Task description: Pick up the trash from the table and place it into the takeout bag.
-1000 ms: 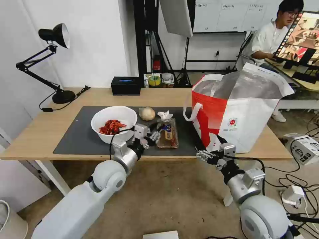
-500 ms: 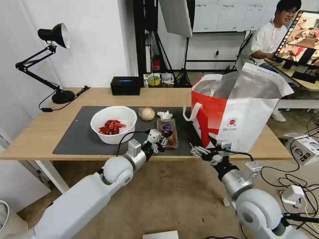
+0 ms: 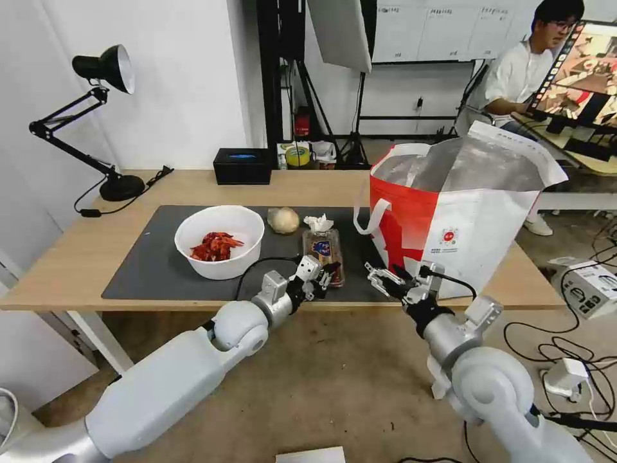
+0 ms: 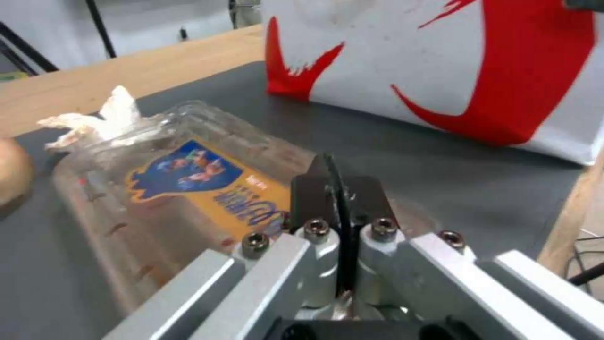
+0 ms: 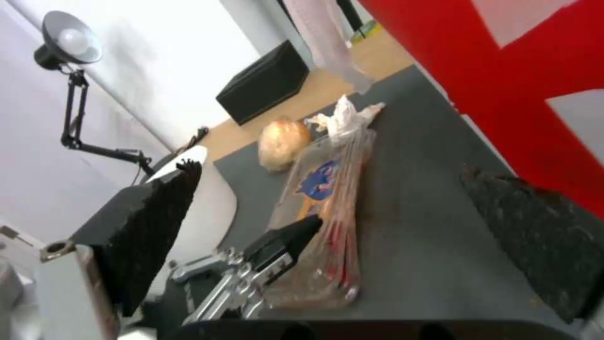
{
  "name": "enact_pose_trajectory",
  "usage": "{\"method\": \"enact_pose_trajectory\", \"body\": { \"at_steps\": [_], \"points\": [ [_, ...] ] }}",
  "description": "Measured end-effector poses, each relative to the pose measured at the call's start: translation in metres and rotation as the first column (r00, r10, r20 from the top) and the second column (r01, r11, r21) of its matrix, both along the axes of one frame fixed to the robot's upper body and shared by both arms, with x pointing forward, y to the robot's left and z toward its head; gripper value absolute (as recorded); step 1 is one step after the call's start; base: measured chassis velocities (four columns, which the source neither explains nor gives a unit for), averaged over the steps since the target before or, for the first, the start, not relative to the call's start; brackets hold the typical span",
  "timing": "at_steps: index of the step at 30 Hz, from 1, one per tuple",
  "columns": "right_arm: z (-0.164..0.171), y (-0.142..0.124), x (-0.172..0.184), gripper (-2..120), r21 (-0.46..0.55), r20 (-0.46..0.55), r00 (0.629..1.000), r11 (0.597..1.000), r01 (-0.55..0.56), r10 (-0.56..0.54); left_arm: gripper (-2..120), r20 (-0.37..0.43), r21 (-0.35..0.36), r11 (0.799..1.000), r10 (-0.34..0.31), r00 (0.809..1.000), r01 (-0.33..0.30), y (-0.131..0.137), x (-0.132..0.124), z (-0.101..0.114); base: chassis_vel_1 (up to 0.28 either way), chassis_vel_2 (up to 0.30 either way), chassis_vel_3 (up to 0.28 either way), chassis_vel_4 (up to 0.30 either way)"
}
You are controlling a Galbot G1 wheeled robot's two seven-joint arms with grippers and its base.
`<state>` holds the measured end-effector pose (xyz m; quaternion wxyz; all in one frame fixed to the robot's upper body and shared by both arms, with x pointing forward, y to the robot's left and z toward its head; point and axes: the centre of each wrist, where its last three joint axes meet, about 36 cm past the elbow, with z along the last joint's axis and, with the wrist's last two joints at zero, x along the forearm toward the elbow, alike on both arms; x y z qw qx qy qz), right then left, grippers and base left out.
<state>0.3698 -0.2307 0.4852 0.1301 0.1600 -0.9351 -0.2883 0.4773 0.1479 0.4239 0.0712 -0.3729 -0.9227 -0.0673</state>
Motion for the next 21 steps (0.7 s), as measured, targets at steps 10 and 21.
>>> {"method": "enact_pose_trajectory", "body": {
  "at_steps": [10,21],
  "points": [
    [0.002,0.014,0.041,100,0.079,-0.069,0.997,0.996,-0.030,0.035,0,0.017,0.004,1.000,0.010,1.000,-0.010,0.007,-0.003,0.005,0.000,0.000,0.000,0.000],
    [0.012,0.027,0.076,100,-0.005,-0.172,0.985,1.000,-0.018,0.017,0,0.022,-0.003,1.000,0.021,1.000,-0.020,0.017,-0.010,0.005,0.000,0.000,0.000,0.000]
  ]
}}
